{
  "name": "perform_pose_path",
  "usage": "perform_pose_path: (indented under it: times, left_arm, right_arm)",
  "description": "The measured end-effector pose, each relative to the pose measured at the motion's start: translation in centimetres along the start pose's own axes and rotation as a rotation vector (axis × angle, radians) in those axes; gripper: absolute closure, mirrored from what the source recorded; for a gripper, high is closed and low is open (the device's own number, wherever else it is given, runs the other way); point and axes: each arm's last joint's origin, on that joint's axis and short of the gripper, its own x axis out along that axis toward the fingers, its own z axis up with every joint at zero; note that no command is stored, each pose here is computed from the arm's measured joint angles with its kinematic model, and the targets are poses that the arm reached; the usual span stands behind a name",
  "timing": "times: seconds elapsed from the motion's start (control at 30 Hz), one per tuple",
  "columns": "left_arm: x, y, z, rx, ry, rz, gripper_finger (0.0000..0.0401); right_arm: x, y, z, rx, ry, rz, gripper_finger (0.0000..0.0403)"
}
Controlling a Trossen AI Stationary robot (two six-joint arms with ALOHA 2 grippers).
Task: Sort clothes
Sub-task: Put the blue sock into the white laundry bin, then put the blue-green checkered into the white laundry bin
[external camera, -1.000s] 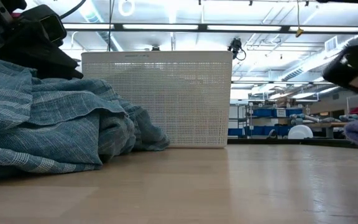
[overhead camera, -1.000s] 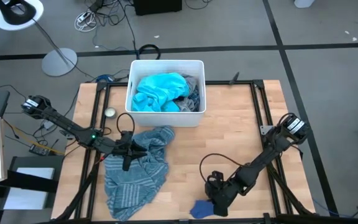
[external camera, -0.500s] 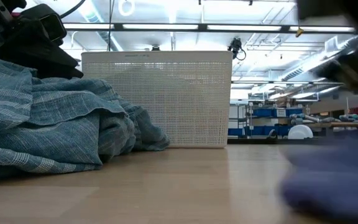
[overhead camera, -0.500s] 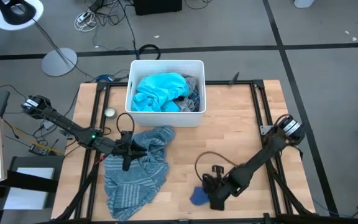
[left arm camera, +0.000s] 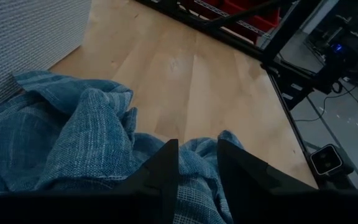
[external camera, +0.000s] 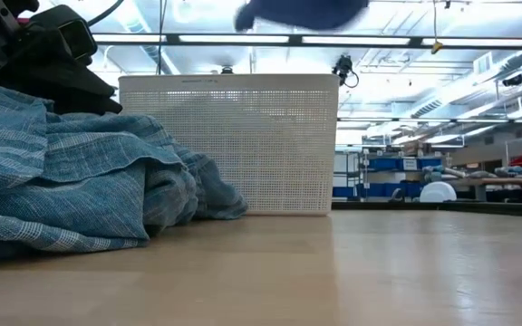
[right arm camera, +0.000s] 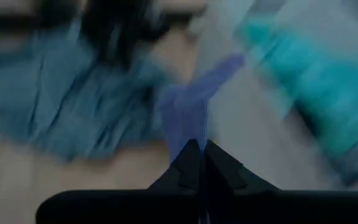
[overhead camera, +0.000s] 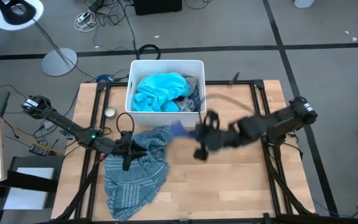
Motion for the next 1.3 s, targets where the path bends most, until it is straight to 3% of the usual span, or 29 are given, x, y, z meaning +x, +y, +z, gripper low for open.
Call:
perform_pose_path:
  times: [0.1, 0.27, 0.47, 0.6, 0.73, 0.93, 1.13, 1.3]
  left_arm:
    - [0.0, 0.0, 0.0, 0.001, -0.003, 0.004, 0.0284]
    - [0.0, 0.1, 0.0, 0.004, 0.001, 0.009, 0.0284]
    - [0.0, 0.1, -0.1, 0.007, 0.003, 0.011, 0.0284]
    - [0.0, 0.1, -0.1, 0.032, 0.006, 0.013, 0.0284]
    - [0.0, 0.1, -0.1, 0.039, 0.006, 0.014, 0.0284]
    - [0.0, 0.2, -0.2, 0.042, 0.015, 0.02, 0.0284]
    - [0.0, 0.0, 0.1, 0.04, 0.002, 0.011, 0.0284]
    - [0.1, -1.4, 1.9, 0.101, 0.015, -0.002, 0.0284]
  right_arm:
    - [0.4, -3.5, 3.3, 0.028, -0.143, -0.059, 0.0396]
    - [3.7, -9.2, 6.2, 0.062, -0.273, -0.187, 0.0391]
    - [8.4, -15.8, 6.9, 0.189, -0.296, -0.364, 0.039]
    - [10.4, -18.9, 6.1, 0.315, -0.259, -0.389, 0.0374]
    - [12.4, -20.3, 5.0, 0.351, -0.18, -0.267, 0.0335]
    - [11.9, -20.3, 4.6, 0.339, -0.129, -0.204, 0.0271]
    - [7.6, -19.2, 4.1, 0.29, -0.037, -0.153, 0.0236]
    - [2.9, -17.9, 2.6, 0.271, 0.098, -0.105, 0.0232]
